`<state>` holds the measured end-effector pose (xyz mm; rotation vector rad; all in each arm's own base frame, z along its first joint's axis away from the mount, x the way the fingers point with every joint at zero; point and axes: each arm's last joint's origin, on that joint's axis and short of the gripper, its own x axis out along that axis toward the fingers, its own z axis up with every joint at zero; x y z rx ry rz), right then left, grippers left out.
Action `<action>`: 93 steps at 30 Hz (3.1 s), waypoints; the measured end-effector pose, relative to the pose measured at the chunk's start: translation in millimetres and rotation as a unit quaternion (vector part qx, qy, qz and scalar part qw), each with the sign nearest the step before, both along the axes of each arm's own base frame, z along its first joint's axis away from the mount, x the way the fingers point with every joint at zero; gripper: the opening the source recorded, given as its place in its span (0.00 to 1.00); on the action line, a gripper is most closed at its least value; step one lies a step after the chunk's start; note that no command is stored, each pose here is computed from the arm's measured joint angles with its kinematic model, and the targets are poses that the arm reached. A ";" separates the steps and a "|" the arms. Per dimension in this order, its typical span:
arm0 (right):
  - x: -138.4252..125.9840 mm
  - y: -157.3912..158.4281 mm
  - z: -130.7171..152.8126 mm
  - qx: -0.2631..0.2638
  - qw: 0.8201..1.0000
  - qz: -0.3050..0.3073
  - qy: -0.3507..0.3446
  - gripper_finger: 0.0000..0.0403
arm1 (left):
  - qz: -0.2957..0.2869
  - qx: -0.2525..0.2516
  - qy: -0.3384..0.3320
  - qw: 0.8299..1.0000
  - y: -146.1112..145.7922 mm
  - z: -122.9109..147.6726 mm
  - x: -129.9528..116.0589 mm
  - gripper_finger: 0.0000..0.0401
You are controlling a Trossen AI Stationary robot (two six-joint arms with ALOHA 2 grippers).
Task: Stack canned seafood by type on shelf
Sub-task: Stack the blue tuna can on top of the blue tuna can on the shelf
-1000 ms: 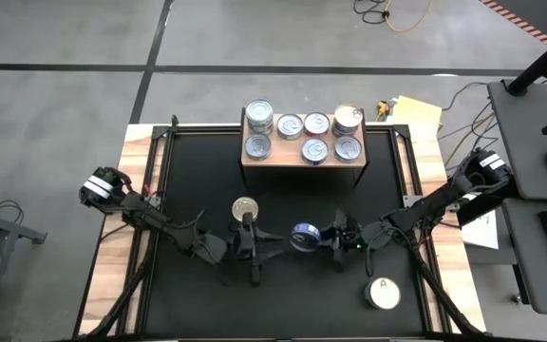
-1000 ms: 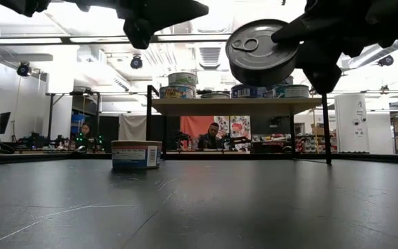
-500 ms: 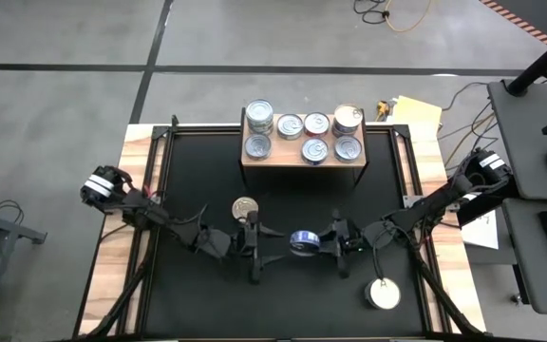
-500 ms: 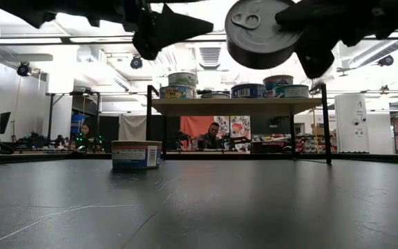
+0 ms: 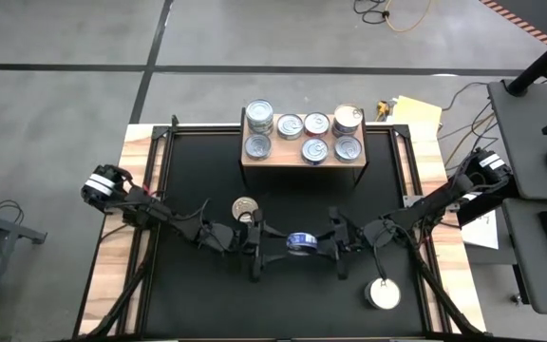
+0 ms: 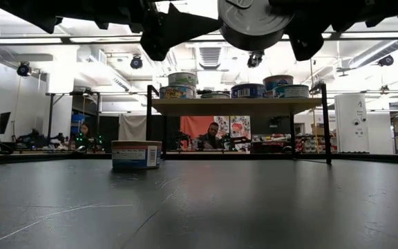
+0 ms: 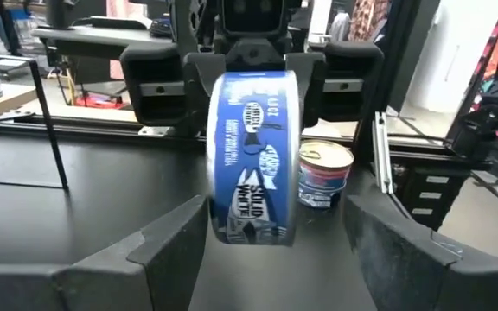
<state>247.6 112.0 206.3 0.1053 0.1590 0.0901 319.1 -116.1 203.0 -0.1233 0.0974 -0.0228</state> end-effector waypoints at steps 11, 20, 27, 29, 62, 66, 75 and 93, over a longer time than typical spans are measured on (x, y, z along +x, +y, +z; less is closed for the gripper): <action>1.5 0.7 4.8 -0.016 1.000 0.003 -0.017 0.33 | 0.001 -0.015 -0.034 0.999 -0.7 3.3 2.5 0.63; 3.5 1.8 9.0 -0.032 0.999 0.006 -0.023 0.33 | 0.001 -0.004 -0.094 0.996 -5.0 -8.9 14.8 0.63; 3.4 1.9 8.4 -0.030 0.999 0.008 -0.019 0.33 | 0.003 -0.003 -0.091 0.996 -8.4 -8.5 26.1 0.56; 3.4 2.0 8.4 -0.029 0.999 0.009 -0.019 0.33 | 0.003 0.000 -0.084 0.996 -10.0 -10.2 31.3 0.54; -18.8 -8.8 40.5 -0.059 0.997 -0.029 -0.048 0.58 | 0.075 -0.349 -0.084 0.930 18.0 -16.7 -27.1 0.29; -13.4 -0.2 41.9 -0.124 0.991 -0.012 -0.048 0.56 | 0.061 -0.400 -0.080 0.911 20.7 -20.1 -33.1 0.29; 11.0 36.3 49.9 -0.435 0.899 0.028 -0.046 0.56 | -0.038 -0.516 -0.102 0.850 18.8 -8.7 -36.8 0.29; 48.4 95.2 53.4 -0.588 0.796 -0.031 0.141 0.62 | -0.037 -0.606 -0.110 0.787 31.3 -19.0 -50.8 0.29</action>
